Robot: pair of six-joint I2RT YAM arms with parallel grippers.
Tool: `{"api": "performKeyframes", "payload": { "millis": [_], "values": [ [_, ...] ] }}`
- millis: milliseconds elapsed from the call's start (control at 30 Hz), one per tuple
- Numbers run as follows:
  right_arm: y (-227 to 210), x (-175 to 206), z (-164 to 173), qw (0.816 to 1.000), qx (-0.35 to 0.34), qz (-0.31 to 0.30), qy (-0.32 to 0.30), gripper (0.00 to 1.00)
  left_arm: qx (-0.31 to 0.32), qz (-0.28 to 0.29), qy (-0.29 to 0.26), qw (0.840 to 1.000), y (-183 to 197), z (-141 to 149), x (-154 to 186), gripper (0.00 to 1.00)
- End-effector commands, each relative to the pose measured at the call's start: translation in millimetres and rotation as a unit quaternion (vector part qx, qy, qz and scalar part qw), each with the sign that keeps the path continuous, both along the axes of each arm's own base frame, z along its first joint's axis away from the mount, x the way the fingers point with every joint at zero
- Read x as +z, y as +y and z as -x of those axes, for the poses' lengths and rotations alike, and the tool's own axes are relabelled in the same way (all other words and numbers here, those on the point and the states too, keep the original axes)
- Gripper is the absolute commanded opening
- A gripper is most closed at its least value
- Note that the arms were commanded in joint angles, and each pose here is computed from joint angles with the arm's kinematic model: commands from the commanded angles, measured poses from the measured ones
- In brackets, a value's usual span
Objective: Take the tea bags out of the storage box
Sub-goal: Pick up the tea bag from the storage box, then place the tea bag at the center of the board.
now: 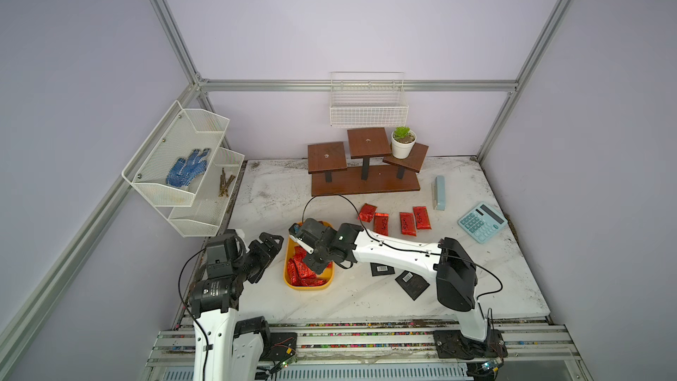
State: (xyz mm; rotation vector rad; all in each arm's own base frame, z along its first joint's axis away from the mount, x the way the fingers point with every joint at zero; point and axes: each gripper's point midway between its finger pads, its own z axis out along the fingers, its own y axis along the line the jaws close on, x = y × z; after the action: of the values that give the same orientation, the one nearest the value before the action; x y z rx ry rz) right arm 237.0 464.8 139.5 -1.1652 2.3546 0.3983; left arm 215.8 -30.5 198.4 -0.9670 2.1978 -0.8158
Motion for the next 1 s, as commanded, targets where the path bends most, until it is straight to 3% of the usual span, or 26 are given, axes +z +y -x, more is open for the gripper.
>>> {"api": "performKeyframes", "payload": {
  "millis": [0,167,300,667,833,967],
  "values": [
    [-9.3,38.7,-14.0,0.997,-0.05,-0.056,-0.001,0.01,-0.013,-0.001,-0.034,0.999,-2.8,-4.1,16.1,0.92],
    [-46.1,78.9,-49.6,0.981,-0.153,-0.115,-0.011,0.01,-0.024,0.001,-0.032,0.999,-7.3,-1.3,11.2,0.91],
    [-87.4,83.9,-83.3,0.96,-0.246,-0.133,-0.022,0.01,-0.035,-0.004,-0.022,0.999,-13.3,2.9,0.8,0.91],
    [-147.6,-33.2,-130.4,0.919,-0.38,-0.076,0.068,0.0,-0.089,-0.044,0.013,0.995,-40.1,6.6,-24.3,0.91],
    [-163.2,-67.2,-142.8,0.896,-0.425,-0.085,0.098,0.0,-0.095,-0.048,0.013,0.994,-50.1,9.8,-30.0,0.91],
    [-163.8,-80.8,-145.1,0.889,-0.434,-0.089,0.116,0.02,-0.1,-0.046,0.013,0.994,-55.2,11.6,-32.1,0.91]
  ]
}}
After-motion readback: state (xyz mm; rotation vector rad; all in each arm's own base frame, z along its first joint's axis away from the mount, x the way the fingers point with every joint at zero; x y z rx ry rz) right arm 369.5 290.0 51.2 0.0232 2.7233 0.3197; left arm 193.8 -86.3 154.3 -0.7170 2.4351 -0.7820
